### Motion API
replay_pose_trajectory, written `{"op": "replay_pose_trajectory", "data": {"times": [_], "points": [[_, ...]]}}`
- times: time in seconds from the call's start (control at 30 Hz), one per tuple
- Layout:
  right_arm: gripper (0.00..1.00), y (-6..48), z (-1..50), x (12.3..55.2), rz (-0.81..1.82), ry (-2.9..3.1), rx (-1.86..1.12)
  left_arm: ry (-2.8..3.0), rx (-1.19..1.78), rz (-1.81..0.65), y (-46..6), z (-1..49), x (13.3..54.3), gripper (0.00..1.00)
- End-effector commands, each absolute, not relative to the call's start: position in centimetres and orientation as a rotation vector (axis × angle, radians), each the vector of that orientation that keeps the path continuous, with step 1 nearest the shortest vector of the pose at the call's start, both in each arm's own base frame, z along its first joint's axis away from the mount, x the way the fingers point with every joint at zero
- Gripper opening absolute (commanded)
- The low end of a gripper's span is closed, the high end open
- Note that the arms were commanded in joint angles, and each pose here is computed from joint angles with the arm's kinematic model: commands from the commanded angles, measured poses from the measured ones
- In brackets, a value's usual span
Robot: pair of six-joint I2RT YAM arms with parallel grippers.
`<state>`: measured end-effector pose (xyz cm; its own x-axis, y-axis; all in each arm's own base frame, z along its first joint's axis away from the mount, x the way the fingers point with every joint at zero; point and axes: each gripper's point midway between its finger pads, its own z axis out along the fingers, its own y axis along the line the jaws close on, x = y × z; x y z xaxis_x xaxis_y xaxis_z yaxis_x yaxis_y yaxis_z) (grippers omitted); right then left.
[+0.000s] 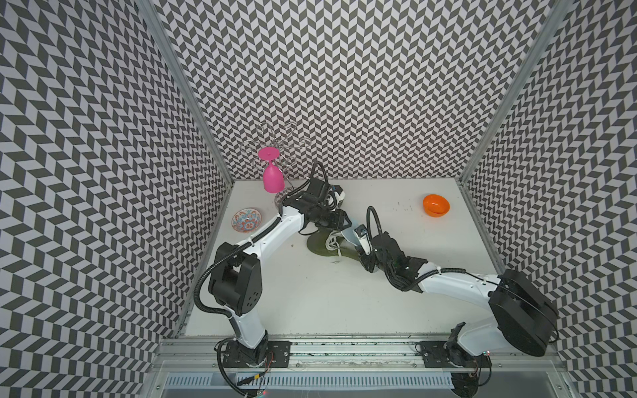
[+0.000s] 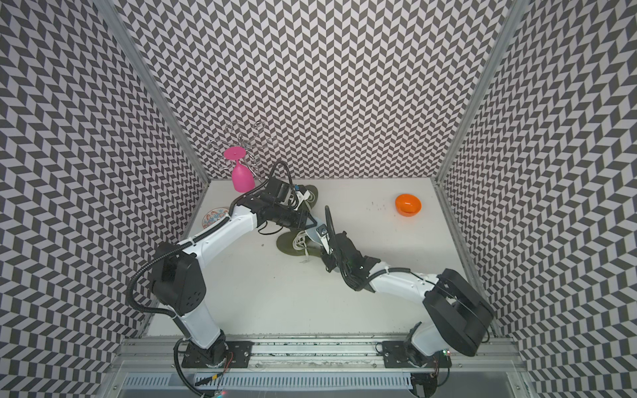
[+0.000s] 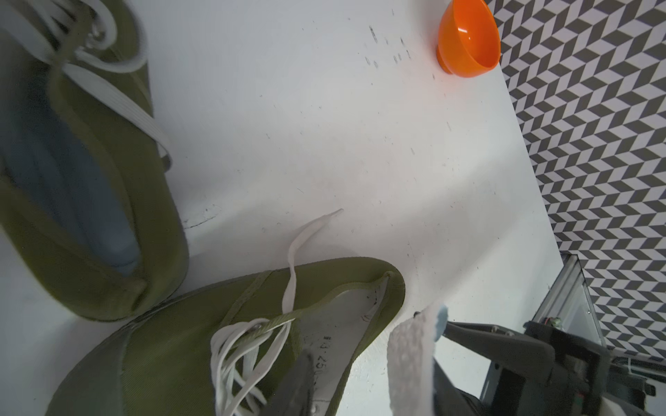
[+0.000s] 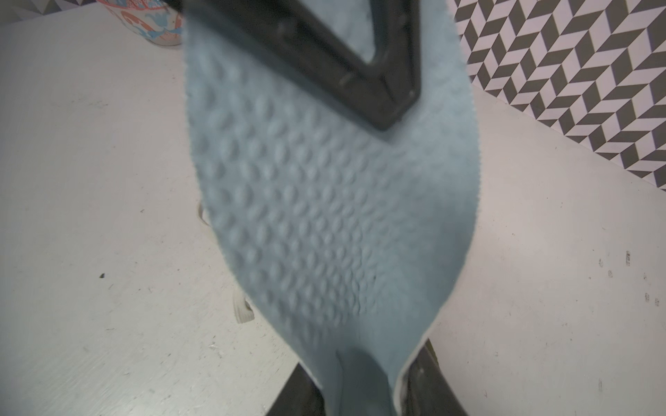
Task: Insert the insole into the shoe
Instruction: Pick up the insole from the center of the board.
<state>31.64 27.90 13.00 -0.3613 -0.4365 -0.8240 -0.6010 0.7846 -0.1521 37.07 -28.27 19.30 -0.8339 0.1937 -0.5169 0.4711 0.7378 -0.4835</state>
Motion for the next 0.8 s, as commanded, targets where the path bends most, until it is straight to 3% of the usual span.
{"op": "replay_pose_trajectory", "data": {"times": [0.0,0.33,0.53,0.77], "points": [[0.34,27.8,13.2,31.2,0.202,2.074,-0.808,2.388,0.512,-0.798,-27.5,23.0,37.9,0.51],[0.26,26.9,13.2,31.3,0.173,2.196,-0.818,2.267,0.362,-0.722,-23.3,26.7,38.6,0.54],[0.23,24.7,15.2,31.6,0.170,2.276,-0.738,2.332,0.396,-0.533,-22.1,20.6,36.7,0.56],[0.19,20.3,15.1,33.3,0.164,2.401,-0.562,2.372,0.456,-0.217,-24.9,17.6,35.7,0.60]]}}
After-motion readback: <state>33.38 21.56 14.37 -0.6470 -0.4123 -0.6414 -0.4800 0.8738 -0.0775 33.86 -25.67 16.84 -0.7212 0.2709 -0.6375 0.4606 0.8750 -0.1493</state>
